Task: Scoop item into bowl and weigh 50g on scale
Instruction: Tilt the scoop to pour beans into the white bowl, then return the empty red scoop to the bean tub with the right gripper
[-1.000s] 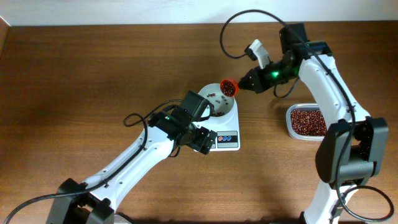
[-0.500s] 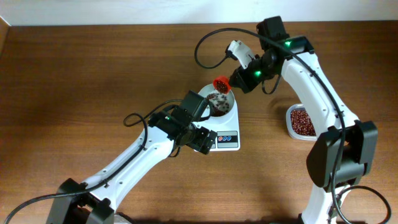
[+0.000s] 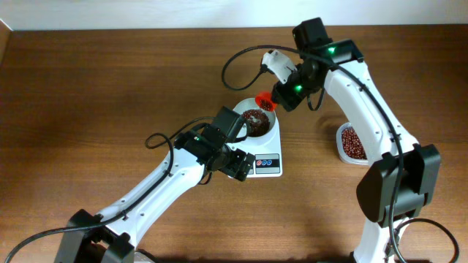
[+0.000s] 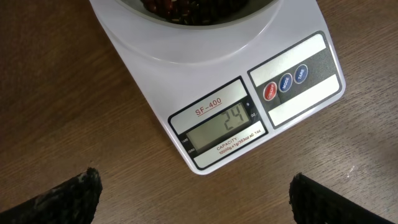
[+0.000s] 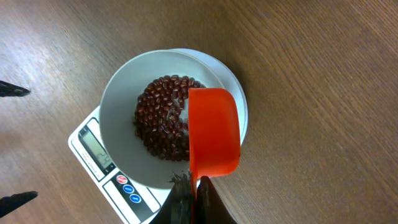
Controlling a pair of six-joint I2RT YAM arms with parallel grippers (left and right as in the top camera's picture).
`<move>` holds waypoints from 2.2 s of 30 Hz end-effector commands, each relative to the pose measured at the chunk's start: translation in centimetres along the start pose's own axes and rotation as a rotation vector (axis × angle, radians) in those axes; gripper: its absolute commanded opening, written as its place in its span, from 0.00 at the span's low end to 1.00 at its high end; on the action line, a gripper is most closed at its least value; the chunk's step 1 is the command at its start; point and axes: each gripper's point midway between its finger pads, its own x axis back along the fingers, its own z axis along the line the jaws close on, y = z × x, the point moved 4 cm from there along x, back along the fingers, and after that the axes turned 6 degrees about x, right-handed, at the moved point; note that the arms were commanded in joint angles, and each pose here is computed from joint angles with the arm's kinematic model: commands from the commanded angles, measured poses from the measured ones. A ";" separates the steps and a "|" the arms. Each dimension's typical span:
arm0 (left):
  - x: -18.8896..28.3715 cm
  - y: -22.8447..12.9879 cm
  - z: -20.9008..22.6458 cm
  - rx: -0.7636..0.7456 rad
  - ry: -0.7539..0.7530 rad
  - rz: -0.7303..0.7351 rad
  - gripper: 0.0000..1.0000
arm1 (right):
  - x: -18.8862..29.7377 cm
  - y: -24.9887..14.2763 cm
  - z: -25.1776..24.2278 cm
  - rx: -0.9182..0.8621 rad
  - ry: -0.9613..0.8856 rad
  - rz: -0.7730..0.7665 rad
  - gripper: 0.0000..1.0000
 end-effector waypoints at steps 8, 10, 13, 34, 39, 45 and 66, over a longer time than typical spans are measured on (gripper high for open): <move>0.3 0.0 0.1 0.008 0.007 -0.012 0.99 | 1.1 1.6 1.4 0.069 -0.051 -0.007 0.04; 0.3 0.0 0.1 0.008 0.007 -0.012 0.99 | 1.2 1.8 2.6 0.102 0.008 -0.028 0.04; 0.3 0.0 0.1 0.008 0.007 -0.012 0.99 | 1.8 1.4 2.2 0.104 -0.055 0.011 0.04; 0.3 0.0 0.1 0.008 0.007 -0.012 0.99 | 2.5 2.2 2.7 0.079 -0.083 -0.014 0.04; 0.3 0.0 0.1 0.008 0.007 -0.012 0.99 | 2.6 2.7 2.6 -0.001 -0.076 -0.049 0.04; 0.3 0.0 0.1 0.008 0.007 -0.012 0.99 | 4.8 2.3 0.8 -0.198 -0.030 -0.119 0.04; 0.3 0.0 0.1 0.008 0.007 -0.011 0.99 | 14.2 -19.6 -8.8 -1.041 -0.354 0.329 0.04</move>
